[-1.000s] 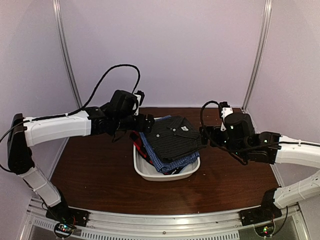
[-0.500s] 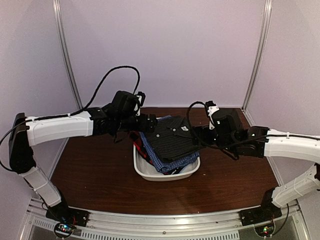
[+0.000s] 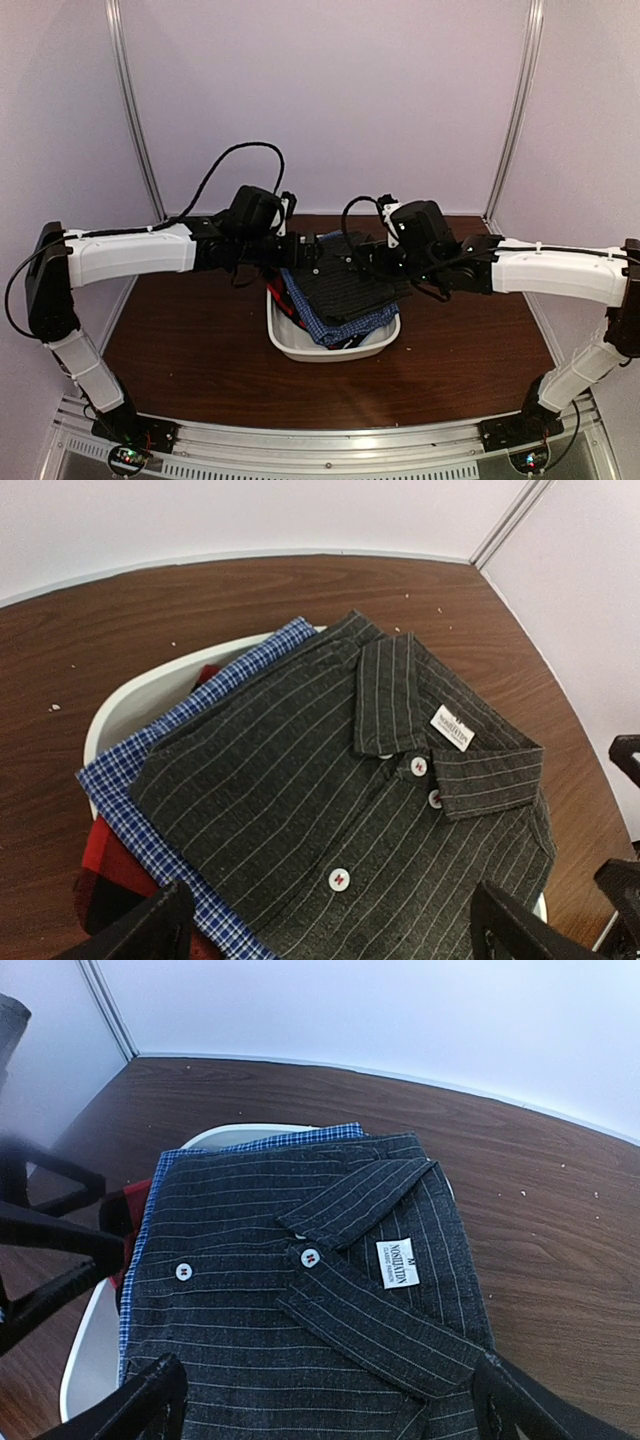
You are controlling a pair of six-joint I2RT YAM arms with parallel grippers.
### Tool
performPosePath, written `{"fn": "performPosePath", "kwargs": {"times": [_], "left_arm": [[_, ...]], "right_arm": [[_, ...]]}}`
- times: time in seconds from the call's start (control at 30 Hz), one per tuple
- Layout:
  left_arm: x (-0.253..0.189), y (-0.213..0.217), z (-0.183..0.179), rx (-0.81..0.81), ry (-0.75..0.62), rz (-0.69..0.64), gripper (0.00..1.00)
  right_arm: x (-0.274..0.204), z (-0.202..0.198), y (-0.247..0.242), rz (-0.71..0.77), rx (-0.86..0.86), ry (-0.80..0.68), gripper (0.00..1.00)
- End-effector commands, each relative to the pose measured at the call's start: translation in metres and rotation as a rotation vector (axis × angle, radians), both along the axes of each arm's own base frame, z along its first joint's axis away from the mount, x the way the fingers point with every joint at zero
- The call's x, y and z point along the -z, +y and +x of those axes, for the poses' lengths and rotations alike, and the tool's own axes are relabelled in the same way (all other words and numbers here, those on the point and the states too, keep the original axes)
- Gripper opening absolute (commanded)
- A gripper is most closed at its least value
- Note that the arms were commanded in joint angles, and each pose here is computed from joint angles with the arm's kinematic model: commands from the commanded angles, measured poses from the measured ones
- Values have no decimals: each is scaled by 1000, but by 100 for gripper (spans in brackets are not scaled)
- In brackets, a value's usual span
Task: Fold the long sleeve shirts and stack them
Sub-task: Pick up the square-folded shirt from the bin.
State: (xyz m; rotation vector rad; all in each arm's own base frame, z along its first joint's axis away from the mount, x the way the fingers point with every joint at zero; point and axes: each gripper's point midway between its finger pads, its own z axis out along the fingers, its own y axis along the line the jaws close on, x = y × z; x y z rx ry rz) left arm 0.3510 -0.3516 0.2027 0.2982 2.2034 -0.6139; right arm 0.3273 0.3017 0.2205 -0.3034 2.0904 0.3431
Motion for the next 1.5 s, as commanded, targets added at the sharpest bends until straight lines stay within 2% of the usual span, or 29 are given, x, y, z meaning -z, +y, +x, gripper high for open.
{"fn": "performPosePath", "kwargs": {"times": [0.0, 0.13, 0.33, 0.5, 0.57, 0.7, 0.87, 1.0, 1.03, 1.23, 1.47], "left_arm": [[17, -20, 3, 45, 63, -25, 98], [33, -40, 2, 75, 82, 18, 98], [65, -50, 6, 42, 98, 163, 97], [82, -55, 8, 26, 100, 247, 93], [85, -55, 8, 21, 101, 264, 87], [90, -54, 9, 18, 102, 283, 67], [84, -56, 11, 27, 90, 282, 28], [62, -59, 14, 28, 54, 257, 2], [51, -57, 17, 13, 33, 251, 0], [-33, -27, 26, -109, -108, 205, 0], [-96, 13, 25, -206, -199, 137, 0]], "right_arm": [[-4, 2, -12, 3, 28, -7, 100], [-1, -1, -21, 13, 42, -3, 100], [3, -5, -33, 18, 57, 6, 100], [4, -7, -41, 23, 71, 8, 100], [4, -8, -43, 23, 75, 8, 100], [5, -9, -47, 21, 82, 10, 100], [6, -8, -49, 17, 86, 14, 100], [6, -9, -50, 18, 87, 17, 100], [6, -9, -51, 20, 88, 17, 100], [5, -10, -52, 40, 85, 20, 100], [6, -10, -55, 64, 88, 24, 100]]}}
